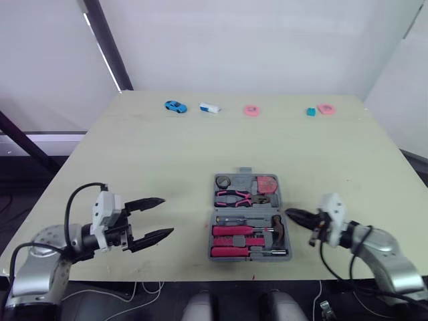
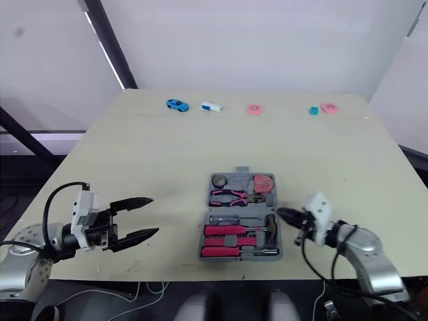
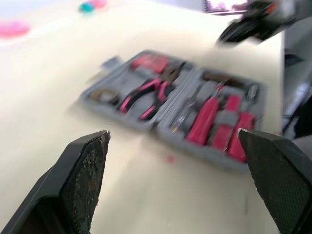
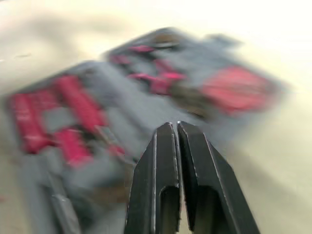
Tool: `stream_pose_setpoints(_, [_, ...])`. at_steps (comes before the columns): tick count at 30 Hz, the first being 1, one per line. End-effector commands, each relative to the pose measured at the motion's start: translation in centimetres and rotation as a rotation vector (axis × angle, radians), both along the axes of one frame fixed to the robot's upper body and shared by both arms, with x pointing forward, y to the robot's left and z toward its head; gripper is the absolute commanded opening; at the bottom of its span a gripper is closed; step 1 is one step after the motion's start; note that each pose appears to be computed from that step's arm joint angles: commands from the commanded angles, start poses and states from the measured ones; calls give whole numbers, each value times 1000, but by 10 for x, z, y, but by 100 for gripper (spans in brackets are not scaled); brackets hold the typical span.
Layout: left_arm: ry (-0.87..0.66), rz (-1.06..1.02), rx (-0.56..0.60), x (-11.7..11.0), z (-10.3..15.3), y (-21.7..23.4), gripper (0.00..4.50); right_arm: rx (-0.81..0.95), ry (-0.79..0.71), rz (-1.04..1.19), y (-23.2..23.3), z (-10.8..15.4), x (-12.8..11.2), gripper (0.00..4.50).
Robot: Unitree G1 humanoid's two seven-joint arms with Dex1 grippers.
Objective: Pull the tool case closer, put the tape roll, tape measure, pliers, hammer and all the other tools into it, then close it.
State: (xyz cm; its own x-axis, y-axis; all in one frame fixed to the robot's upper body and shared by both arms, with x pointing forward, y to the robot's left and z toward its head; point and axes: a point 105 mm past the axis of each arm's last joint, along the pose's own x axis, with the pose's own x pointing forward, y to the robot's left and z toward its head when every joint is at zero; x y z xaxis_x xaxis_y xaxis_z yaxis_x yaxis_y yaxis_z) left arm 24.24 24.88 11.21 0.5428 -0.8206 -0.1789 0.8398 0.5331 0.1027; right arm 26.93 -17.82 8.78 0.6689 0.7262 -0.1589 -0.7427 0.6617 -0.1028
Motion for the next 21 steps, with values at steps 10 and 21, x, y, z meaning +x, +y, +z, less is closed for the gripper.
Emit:
stream_pose_setpoints(10, [37, 392, 28, -38, -13, 92, 450, 40, 4, -326, -117, 10, -73, 445])
stream_pose_setpoints(21, [36, 283, 22, -21, -15, 70, 450, -53, 123, -358, -120, -14, -70, 445])
